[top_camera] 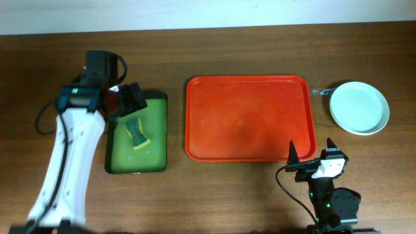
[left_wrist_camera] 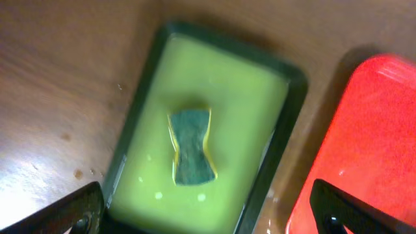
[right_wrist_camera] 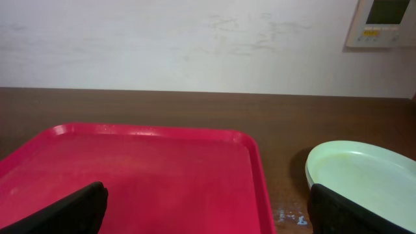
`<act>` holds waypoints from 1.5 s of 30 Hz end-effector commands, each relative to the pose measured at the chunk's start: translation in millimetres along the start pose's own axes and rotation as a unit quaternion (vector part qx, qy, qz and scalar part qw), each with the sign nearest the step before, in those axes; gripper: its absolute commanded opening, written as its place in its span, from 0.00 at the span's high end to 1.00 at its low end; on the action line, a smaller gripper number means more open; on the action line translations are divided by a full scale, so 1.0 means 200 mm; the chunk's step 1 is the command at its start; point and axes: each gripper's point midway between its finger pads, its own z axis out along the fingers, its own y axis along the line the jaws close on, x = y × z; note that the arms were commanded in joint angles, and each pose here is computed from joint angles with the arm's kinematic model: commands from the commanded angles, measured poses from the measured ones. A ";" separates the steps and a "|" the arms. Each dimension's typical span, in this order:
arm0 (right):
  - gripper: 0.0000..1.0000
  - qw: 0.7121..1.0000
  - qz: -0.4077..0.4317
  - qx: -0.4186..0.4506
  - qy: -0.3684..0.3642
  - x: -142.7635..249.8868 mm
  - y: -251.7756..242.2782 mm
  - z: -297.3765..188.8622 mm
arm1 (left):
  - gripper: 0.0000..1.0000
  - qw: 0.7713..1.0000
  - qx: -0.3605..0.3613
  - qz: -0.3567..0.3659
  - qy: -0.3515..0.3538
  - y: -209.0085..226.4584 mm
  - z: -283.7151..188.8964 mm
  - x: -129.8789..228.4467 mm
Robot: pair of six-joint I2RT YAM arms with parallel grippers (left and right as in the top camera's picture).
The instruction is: Clean dirty plates on tray and stack at the side
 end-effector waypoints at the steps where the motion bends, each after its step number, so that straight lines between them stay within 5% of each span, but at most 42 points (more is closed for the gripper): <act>1: 0.02 1.000 0.002 0.005 0.002 0.01 0.00 0.00 | 0.01 0.991 0.025 0.110 -0.073 0.01 -0.06 0.01; 5: 0.02 1.000 0.002 0.005 0.002 0.01 0.00 0.00 | 0.01 0.949 0.148 0.209 -0.186 -0.14 -0.08 0.13; 11: 0.02 1.000 0.002 0.005 0.002 0.01 0.00 0.00 | 0.01 0.882 0.174 0.192 -0.393 0.00 -0.22 0.36; 17: 0.02 1.000 0.002 0.005 0.002 0.01 0.00 0.00 | 0.01 0.837 0.185 0.180 -0.483 0.07 -0.20 0.50; 22: 0.02 1.000 0.002 0.005 0.002 0.01 0.00 0.00 | 0.01 0.828 0.171 0.166 -0.508 0.13 -0.15 0.54; 45: 0.02 1.000 0.002 0.005 0.002 0.01 0.00 0.00 | 0.01 0.851 0.110 0.119 -0.500 0.26 -0.09 0.53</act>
